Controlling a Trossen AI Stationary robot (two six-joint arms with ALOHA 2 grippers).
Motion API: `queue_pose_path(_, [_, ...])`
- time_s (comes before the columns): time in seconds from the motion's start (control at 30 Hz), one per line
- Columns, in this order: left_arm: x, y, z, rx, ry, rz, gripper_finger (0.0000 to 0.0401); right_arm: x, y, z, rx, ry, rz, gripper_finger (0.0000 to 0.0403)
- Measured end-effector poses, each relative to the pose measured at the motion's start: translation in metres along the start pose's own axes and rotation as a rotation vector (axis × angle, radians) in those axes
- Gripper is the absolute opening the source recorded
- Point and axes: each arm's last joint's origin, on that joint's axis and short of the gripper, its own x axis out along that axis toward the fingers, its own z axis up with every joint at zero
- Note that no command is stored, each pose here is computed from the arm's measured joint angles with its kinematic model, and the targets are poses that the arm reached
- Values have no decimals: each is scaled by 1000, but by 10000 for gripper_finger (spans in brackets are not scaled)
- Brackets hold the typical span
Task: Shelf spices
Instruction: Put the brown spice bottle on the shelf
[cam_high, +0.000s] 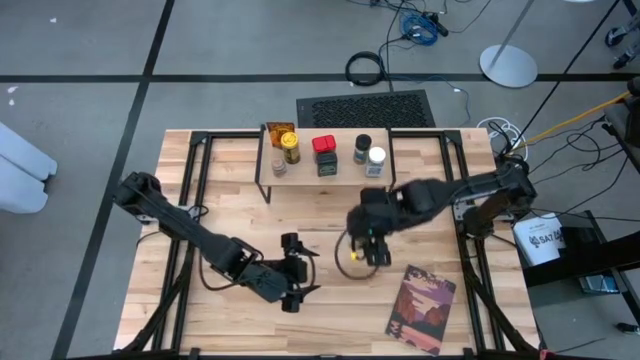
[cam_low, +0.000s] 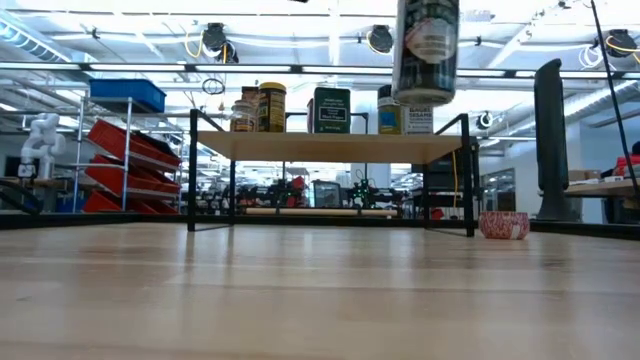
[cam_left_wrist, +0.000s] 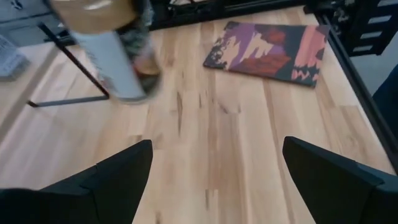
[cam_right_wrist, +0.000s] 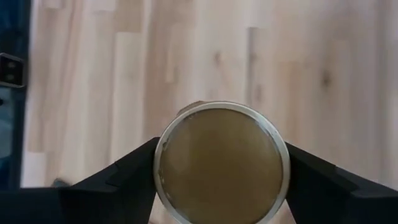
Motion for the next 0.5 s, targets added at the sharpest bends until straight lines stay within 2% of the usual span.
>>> queue_pose_path(0.23, [-15,4,1,26,7,19,370,-34,-50,10,25,-25,-70,277])
queue_pose_path(0.5, [-16,5,0,57,22,31,370,-60,-99,12,38,-67,-137,278])
